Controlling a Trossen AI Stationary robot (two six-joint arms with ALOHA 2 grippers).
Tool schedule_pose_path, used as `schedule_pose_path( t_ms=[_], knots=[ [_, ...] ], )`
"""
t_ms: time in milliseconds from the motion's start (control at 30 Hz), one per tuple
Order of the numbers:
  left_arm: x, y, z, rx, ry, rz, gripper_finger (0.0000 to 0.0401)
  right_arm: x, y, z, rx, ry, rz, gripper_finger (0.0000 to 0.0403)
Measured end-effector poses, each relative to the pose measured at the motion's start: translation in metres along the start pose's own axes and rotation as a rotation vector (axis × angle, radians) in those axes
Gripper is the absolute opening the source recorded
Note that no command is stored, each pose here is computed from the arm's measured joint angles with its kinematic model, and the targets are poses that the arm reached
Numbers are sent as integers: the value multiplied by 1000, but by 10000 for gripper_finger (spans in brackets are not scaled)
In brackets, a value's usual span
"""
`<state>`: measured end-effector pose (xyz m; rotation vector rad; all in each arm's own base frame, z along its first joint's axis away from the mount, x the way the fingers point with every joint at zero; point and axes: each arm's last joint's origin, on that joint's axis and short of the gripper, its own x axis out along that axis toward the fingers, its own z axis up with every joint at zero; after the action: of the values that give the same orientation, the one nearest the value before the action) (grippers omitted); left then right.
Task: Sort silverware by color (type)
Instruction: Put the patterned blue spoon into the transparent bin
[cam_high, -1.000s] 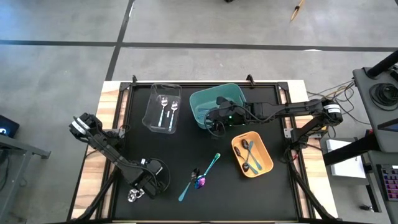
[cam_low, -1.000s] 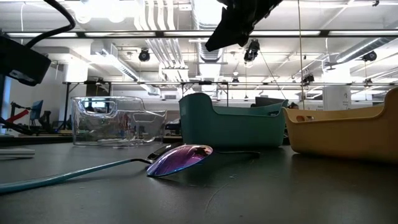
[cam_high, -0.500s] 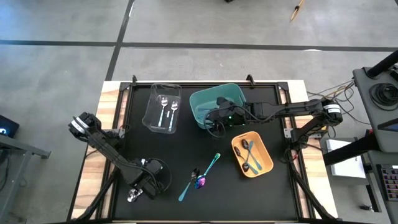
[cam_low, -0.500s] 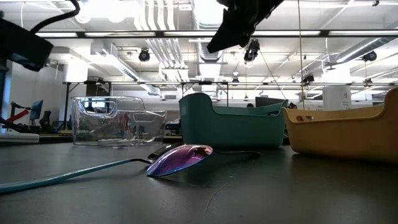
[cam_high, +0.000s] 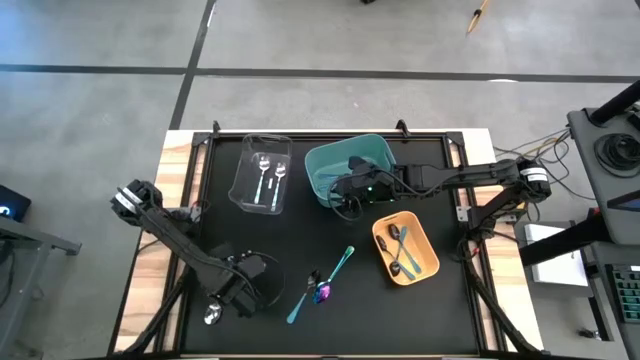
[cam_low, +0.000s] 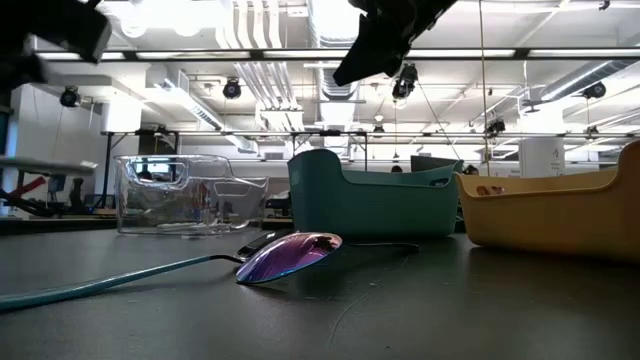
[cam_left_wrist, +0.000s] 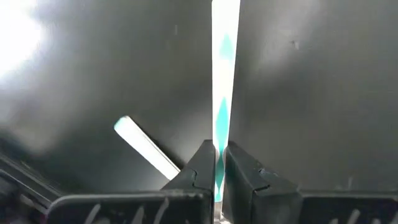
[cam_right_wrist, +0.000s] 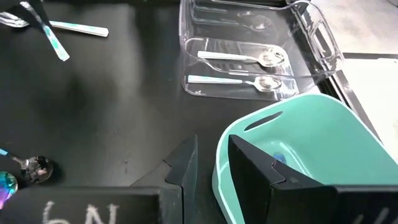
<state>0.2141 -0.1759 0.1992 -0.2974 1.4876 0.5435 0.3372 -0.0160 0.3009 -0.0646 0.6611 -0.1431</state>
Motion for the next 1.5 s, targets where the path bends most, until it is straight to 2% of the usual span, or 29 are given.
schedule_pose_path(
  t_ms=[167, 333, 500, 667, 833, 933, 1100, 1300, 1500],
  knots=[
    [-12, -1, 8, 199, -88, 21, 0, 0, 2, 0, 4, -3, 80, 82],
    [-24, -3, 17, 350, -186, 70, 0, 0, 5, 1, 48, -7, 162, 82],
    [-27, -6, 22, 526, -254, 176, 0, 6, 10, -1, 90, 12, 192, 82],
    [-25, -4, 25, 671, -284, 265, 0, 15, 16, -4, 138, 36, 216, 82],
    [-25, -2, 28, 801, -285, 326, 4, 23, 21, -3, 213, 29, 320, 82],
    [-25, -1, 29, 881, -286, 356, 5, 26, 26, -2, 246, 18, 344, 89],
    [-25, 0, 31, 966, -284, 392, 7, 32, 37, -2, 273, 14, 368, 127],
    [-26, 1, 36, 1012, -326, 463, 8, 40, 52, 0, 233, 15, 398, 179],
    [-27, 3, 39, 1052, -355, 533, 8, 54, 61, -3, 177, 2, 402, 194]
  ],
)
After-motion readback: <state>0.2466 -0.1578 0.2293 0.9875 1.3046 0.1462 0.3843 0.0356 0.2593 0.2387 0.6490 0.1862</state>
